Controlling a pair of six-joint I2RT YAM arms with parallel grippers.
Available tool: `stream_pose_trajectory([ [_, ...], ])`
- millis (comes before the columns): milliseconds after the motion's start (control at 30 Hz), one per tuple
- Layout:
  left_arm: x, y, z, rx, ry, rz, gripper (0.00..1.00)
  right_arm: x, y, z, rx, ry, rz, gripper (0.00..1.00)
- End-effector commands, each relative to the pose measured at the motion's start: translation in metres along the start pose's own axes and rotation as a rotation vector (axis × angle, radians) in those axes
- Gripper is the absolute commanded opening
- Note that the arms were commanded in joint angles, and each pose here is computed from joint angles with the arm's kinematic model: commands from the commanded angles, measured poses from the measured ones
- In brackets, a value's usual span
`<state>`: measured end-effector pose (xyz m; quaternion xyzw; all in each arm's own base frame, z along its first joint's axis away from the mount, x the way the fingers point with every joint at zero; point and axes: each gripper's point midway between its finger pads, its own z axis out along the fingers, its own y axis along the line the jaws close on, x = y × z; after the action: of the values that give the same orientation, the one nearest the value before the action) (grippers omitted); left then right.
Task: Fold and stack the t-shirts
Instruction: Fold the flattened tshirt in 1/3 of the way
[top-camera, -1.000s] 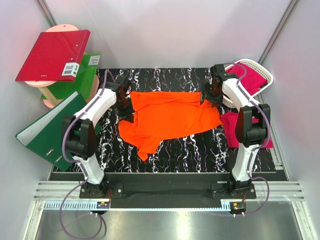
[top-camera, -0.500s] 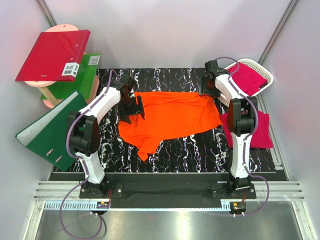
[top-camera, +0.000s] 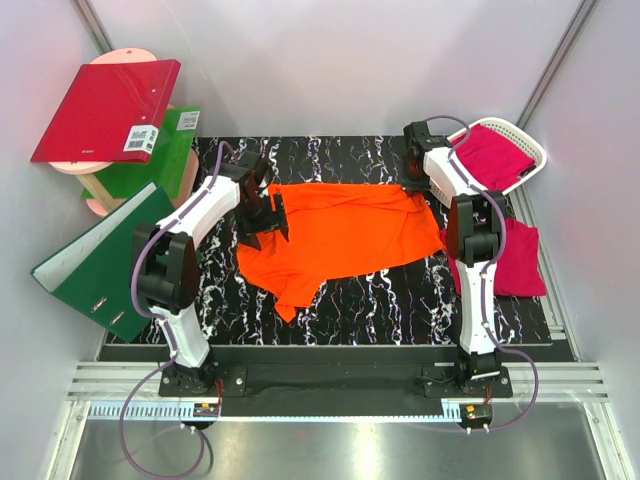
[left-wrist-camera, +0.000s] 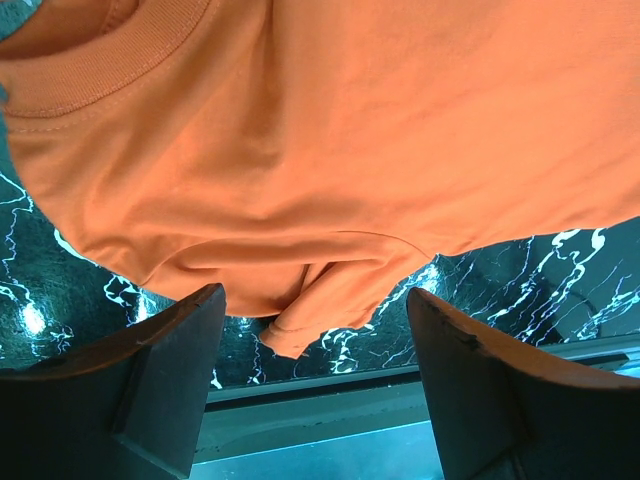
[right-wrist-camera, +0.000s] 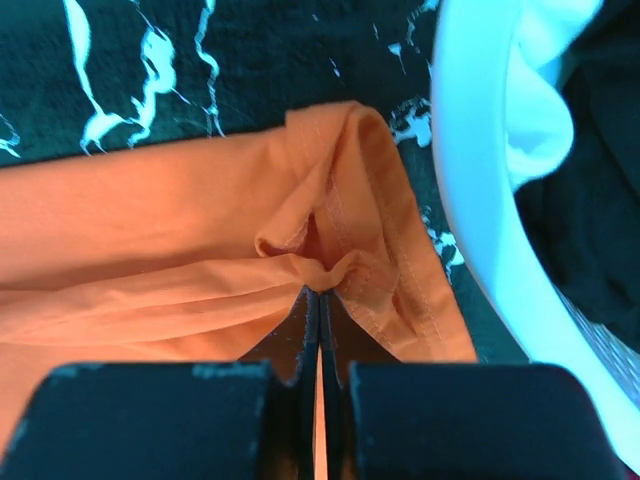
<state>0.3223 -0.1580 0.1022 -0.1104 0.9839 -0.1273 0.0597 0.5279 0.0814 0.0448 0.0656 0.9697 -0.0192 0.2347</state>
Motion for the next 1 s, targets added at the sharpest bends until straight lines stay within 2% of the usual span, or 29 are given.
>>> stream_pose_trajectory([
  [0, -0.003, -0.008, -0.011, 0.038, -0.023, 0.013, 0.79, -0.018, -0.01, -0.053, 0.03, -0.068, 0.011, 0.0],
  [133, -0.006, -0.01, -0.007, 0.036, -0.019, 0.011, 0.79, -0.004, -0.029, -0.082, 0.078, -0.078, 0.016, 0.0],
  [300, -0.012, -0.014, -0.003, 0.043, -0.013, 0.011, 0.79, 0.026, -0.037, -0.1, 0.077, -0.03, 0.017, 0.0],
  [367, -0.013, -0.016, -0.003, 0.049, -0.011, 0.017, 0.79, 0.04, -0.039, -0.099, 0.077, 0.004, 0.014, 0.0],
  [500, -0.014, -0.018, -0.002, 0.057, -0.008, 0.021, 0.8, 0.077, -0.033, -0.082, 0.046, 0.151, 0.003, 0.02],
  [600, -0.014, -0.018, -0.003, 0.055, -0.009, 0.021, 0.83, 0.115, -0.028, -0.07, 0.021, 0.333, -0.003, 0.15],
  [633, -0.014, -0.018, -0.004, 0.054, -0.015, 0.022, 0.87, 0.119, -0.025, -0.069, 0.011, 0.364, -0.007, 0.33],
  [667, -0.015, -0.018, -0.005, 0.055, -0.02, 0.018, 0.95, 0.125, -0.024, -0.067, 0.004, 0.391, -0.005, 0.46],
  [733, -0.016, -0.018, -0.006, 0.052, -0.025, 0.017, 0.99, 0.124, -0.025, -0.069, 0.012, 0.395, -0.003, 0.62],
  [767, -0.02, -0.021, -0.009, 0.059, -0.038, 0.018, 0.99, 0.117, -0.027, -0.075, 0.018, 0.364, -0.004, 0.75],
  [833, -0.023, -0.022, -0.01, 0.059, -0.046, 0.02, 0.99, 0.099, -0.026, -0.085, 0.019, 0.305, 0.001, 0.82],
  [967, -0.043, -0.036, -0.022, 0.092, -0.1, 0.041, 0.99, 0.064, -0.029, -0.098, 0.043, 0.188, 0.019, 0.84],
])
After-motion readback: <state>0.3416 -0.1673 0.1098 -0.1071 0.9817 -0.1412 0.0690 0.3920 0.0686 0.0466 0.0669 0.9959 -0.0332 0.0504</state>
